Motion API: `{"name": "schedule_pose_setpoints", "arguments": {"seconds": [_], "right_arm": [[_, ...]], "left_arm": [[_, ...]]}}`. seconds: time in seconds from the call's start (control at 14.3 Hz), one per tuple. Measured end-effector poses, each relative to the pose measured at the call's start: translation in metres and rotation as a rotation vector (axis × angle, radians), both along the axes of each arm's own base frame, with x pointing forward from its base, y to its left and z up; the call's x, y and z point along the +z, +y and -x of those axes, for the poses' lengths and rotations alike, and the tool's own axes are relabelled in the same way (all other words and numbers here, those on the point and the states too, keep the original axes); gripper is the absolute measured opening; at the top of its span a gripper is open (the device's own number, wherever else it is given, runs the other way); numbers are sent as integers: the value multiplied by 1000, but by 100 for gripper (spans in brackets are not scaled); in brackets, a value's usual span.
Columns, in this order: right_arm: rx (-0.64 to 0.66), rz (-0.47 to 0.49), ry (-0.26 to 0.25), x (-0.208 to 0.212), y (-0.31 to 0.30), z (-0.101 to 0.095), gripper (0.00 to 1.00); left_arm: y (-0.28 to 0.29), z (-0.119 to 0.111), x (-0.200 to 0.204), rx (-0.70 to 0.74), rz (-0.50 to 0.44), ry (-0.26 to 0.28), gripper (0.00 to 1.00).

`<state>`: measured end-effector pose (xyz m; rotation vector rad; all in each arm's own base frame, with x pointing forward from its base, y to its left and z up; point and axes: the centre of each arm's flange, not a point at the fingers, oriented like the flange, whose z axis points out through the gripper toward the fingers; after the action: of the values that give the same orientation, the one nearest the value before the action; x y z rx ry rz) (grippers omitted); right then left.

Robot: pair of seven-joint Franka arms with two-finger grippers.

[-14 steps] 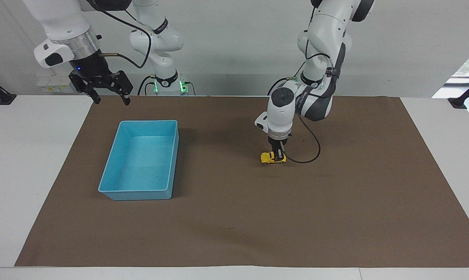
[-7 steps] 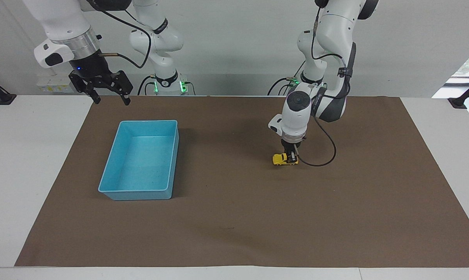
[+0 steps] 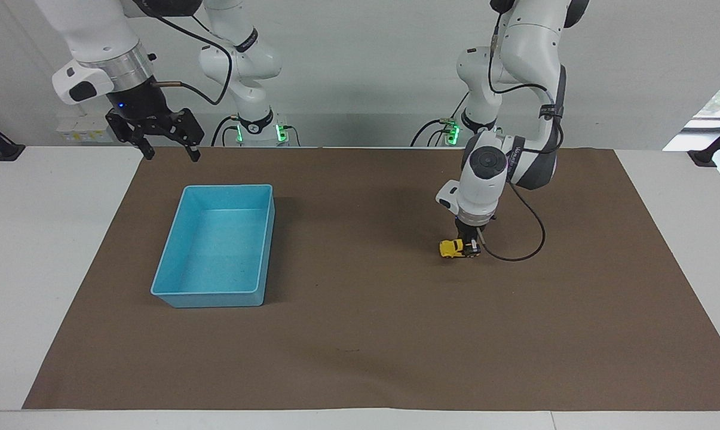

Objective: Wind up and store yellow beetle car

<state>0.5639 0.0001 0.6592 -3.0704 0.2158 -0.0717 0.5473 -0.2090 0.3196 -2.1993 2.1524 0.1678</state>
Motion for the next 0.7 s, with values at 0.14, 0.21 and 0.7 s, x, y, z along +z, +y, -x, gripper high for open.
{"name": "schedule_pose_setpoints", "arguments": {"seconds": [0.14, 0.21, 0.7], "right_arm": [[0, 0, 0, 0, 0, 0, 100], [0, 0, 0, 0, 0, 0, 100], [0, 0, 0, 0, 0, 0, 100]], "left_arm": [[5, -4, 12, 10, -12, 3, 82], [6, -6, 23, 14, -13, -9, 93], [17, -15, 91, 232, -16, -111, 100]]}}
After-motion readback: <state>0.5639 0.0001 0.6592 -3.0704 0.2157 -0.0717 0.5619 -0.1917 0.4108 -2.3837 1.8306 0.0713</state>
